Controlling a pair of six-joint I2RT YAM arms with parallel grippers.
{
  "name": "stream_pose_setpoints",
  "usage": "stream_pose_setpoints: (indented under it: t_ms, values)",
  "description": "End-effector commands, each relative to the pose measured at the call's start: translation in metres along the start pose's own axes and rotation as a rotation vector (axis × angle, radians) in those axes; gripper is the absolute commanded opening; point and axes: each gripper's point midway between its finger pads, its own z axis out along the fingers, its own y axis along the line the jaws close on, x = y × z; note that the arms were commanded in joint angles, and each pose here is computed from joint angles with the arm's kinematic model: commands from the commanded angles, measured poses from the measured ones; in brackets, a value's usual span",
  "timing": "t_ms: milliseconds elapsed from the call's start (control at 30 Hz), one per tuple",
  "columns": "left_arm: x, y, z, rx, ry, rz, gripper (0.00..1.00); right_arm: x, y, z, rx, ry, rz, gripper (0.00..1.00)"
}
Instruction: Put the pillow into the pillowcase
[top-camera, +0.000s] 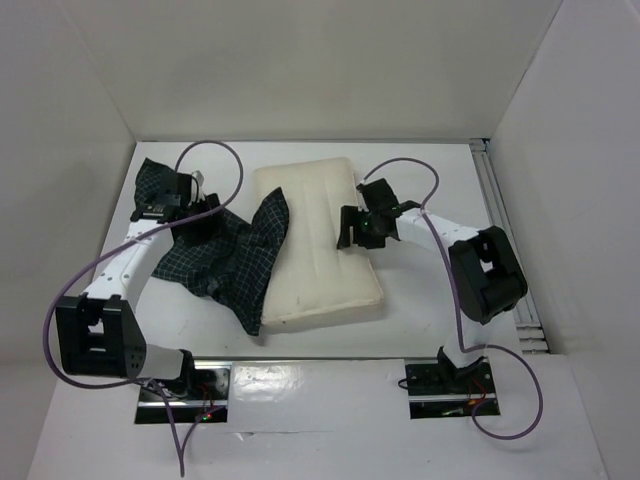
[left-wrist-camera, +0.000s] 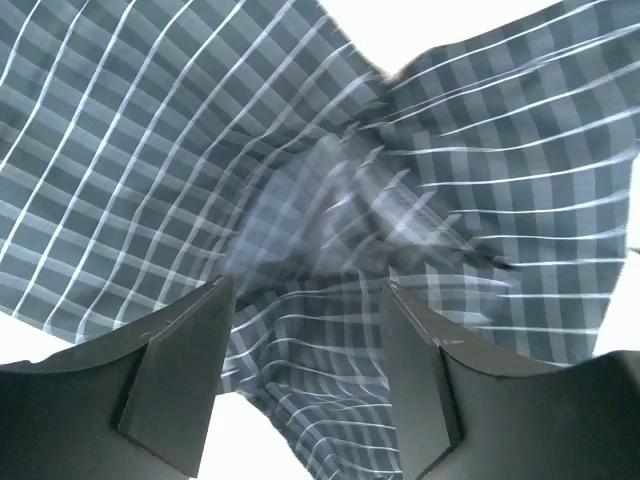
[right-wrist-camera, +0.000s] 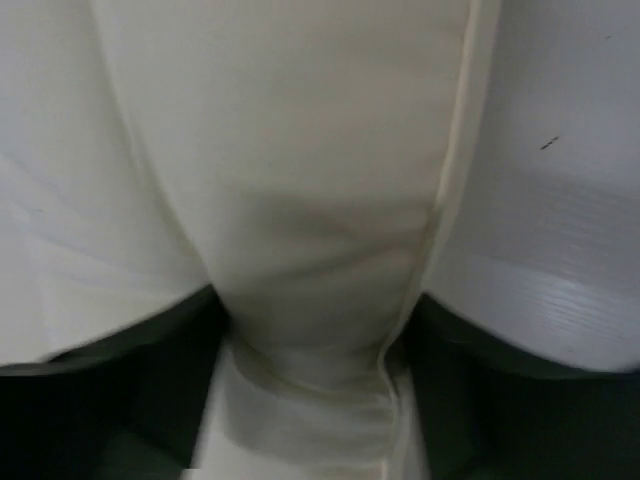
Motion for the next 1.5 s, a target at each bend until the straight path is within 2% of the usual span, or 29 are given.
stream_pose_setpoints:
  t_ms: [0,33,133,200,267,367,400,467,500,533,667,733,800,833,900,967,1000,1067,1100,1133,1167,1200,1233,1267,1300,1333,1367,1400,1467]
  values:
    - [-0.027,-0.034,-0.013,0.169,-0.112,0.007,0.72,0.003,-0.003,0.011,0.031,0.005,0.024,0.60]
    - [-0.022,-0.035,-0.011,0.179,-0.096,0.006,0.70,0.002,-0.005,0.012,0.044,-0.001,0.035,0.01]
    - [-0.019,-0.041,-0.009,0.204,-0.083,0.016,0.70,-0.030,-0.029,-0.010,0.129,-0.122,0.093,0.00]
    - [-0.021,-0.042,-0.007,0.204,-0.081,0.016,0.70,-0.058,-0.067,-0.034,0.286,-0.230,0.138,0.00]
    - [-0.024,-0.041,-0.005,0.192,-0.085,0.014,0.70,-0.079,-0.116,-0.069,0.449,-0.288,0.194,0.00]
    - [-0.029,-0.035,0.000,0.152,-0.085,0.009,0.70,-0.086,-0.178,-0.100,0.659,-0.295,0.317,0.00]
    - [-0.027,-0.034,0.007,0.131,-0.063,0.010,0.70,-0.100,-0.184,-0.112,0.697,-0.325,0.346,0.10]
    - [-0.032,-0.028,0.009,0.085,-0.062,0.005,0.70,-0.105,-0.190,-0.116,0.728,-0.316,0.353,0.56]
    - [-0.025,-0.017,0.013,0.017,-0.042,0.017,0.72,-0.117,-0.180,-0.118,0.691,-0.337,0.331,0.75]
    - [-0.025,-0.014,0.013,-0.015,-0.038,0.022,0.73,-0.125,-0.169,-0.114,0.650,-0.354,0.306,0.85]
    - [-0.007,0.033,0.021,-0.280,0.044,0.033,0.79,-0.143,-0.088,-0.100,0.483,-0.409,0.115,0.95]
    - [0.002,0.047,0.022,-0.352,0.043,0.037,0.83,-0.136,-0.035,-0.084,0.386,-0.374,-0.038,0.97]
    - [0.008,0.048,0.022,-0.360,0.045,0.047,0.84,-0.120,-0.018,-0.059,0.388,-0.298,-0.114,0.99]
    - [0.008,0.048,0.022,-0.360,0.045,0.047,0.84,-0.123,-0.003,-0.055,0.403,-0.306,-0.145,1.00]
    - [0.017,0.050,0.028,-0.374,0.089,0.058,0.84,-0.111,-0.008,-0.027,0.447,-0.229,-0.160,1.00]
    - [0.023,0.056,0.040,-0.410,0.144,0.064,0.84,-0.124,-0.003,-0.015,0.444,-0.235,-0.150,1.00]
    - [0.029,0.059,0.043,-0.435,0.171,0.078,0.84,-0.115,-0.010,0.004,0.470,-0.177,-0.159,1.00]
    - [0.038,0.068,0.050,-0.484,0.198,0.099,0.85,-0.124,-0.010,0.015,0.489,-0.185,-0.142,1.00]
    - [0.044,0.070,0.056,-0.502,0.226,0.113,0.85,-0.114,-0.022,0.029,0.541,-0.147,-0.142,0.96]
    - [0.048,0.071,0.059,-0.509,0.237,0.103,0.83,-0.111,-0.024,0.033,0.572,-0.154,-0.127,0.85]
    - [0.046,0.071,0.061,-0.509,0.237,0.103,0.79,-0.114,-0.034,0.032,0.635,-0.180,-0.115,0.68]
    - [0.043,0.069,0.061,-0.507,0.226,0.091,0.75,-0.106,-0.042,0.032,0.667,-0.166,-0.109,0.28]
    - [0.039,0.065,0.062,-0.494,0.219,0.088,0.56,-0.105,-0.042,0.028,0.663,-0.174,-0.107,0.11]
    - [0.033,0.056,0.062,-0.450,0.191,0.078,0.40,-0.092,-0.051,0.027,0.685,-0.162,-0.093,0.00]
    - [0.027,0.049,0.060,-0.420,0.178,0.072,0.28,-0.088,-0.052,0.021,0.681,-0.169,-0.091,0.00]
    - [0.021,0.046,0.061,-0.396,0.168,0.066,0.17,-0.100,-0.044,0.002,0.646,-0.239,-0.071,0.00]
    - [0.012,0.036,0.060,-0.354,0.153,0.059,0.00,-0.079,-0.053,-0.001,0.652,-0.207,-0.078,0.00]
    - [0.000,0.027,0.061,-0.325,0.136,0.067,0.00,-0.089,-0.044,-0.028,0.613,-0.284,-0.058,0.00]
    - [-0.007,0.016,0.061,-0.280,0.135,0.071,0.00,-0.076,-0.051,-0.050,0.594,-0.290,-0.054,0.00]
